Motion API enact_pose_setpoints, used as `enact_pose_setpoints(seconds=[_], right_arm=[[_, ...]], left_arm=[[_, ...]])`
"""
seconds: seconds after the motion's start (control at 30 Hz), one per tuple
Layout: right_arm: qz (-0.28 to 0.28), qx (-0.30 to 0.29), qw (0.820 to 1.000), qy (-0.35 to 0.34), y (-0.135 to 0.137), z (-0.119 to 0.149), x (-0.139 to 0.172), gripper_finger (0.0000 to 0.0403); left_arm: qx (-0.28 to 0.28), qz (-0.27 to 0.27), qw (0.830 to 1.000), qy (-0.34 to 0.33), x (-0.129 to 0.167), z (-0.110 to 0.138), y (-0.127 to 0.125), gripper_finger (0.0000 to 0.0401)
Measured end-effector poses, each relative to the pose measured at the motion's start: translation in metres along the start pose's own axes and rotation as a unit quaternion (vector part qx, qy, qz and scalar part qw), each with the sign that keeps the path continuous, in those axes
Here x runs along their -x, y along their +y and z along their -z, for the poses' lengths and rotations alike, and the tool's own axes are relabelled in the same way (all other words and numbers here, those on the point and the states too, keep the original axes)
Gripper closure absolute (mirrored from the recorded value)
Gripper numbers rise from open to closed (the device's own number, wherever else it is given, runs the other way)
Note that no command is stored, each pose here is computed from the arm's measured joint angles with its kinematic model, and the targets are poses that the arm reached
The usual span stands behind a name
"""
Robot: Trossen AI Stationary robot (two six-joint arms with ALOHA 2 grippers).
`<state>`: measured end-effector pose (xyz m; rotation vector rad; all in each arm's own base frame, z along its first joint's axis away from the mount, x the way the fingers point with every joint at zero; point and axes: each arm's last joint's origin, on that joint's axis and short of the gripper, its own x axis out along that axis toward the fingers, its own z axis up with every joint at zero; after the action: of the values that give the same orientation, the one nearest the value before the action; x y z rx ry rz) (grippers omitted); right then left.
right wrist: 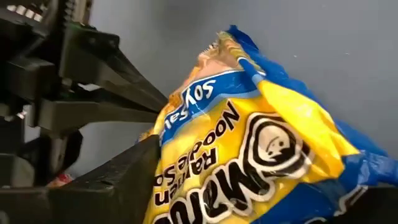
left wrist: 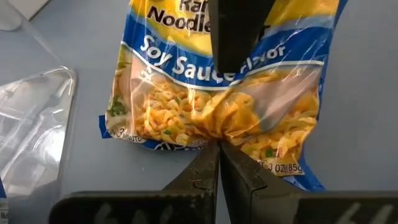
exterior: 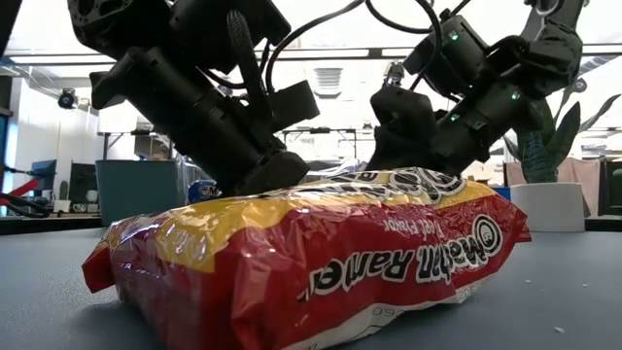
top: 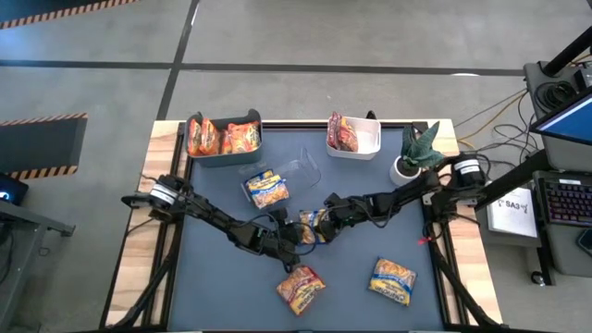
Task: Sort Maruchan noodles
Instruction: Put the blue noodle pack into the transparent bin
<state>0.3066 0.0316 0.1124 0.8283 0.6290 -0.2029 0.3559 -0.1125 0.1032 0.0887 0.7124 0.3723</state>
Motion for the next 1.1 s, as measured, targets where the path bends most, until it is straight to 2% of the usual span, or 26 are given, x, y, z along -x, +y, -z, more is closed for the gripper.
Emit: enact_pose_setpoints(seconds=[0.27, 0.5, 0.73, 0.87, 1.1], right_arm=[[-0.017, -0.003, 1.0, 0.0, 0.004, -0.002, 0.003, 0.0209], [-0.021, 0.0, 1.0, -0.003, 0.006, -0.004, 0.003, 0.0256], [-0.031, 0.012, 0.999, -0.003, 0.01, -0.006, 0.008, 0.0274], [-0.035, 0.022, 0.999, -0.005, 0.013, -0.01, 0.016, 0.0276], [-0.041, 0.033, 0.999, -0.011, 0.021, -0.016, 0.029, 0.0286]], left_arm=[[0.007, 0.0, 1.0, -0.002, 0.0, 0.0, 0.0, 0.0401], [0.003, 0.006, 1.0, -0.014, 0.009, -0.007, -0.002, 0.0401], [-0.039, 0.006, 0.998, -0.049, 0.04, -0.025, -0.003, 0.0401], [-0.071, 0.006, 0.996, -0.047, 0.057, -0.032, 0.003, 0.0401], [-0.101, -0.069, 0.992, -0.039, 0.087, -0.037, 0.029, 0.0401]])
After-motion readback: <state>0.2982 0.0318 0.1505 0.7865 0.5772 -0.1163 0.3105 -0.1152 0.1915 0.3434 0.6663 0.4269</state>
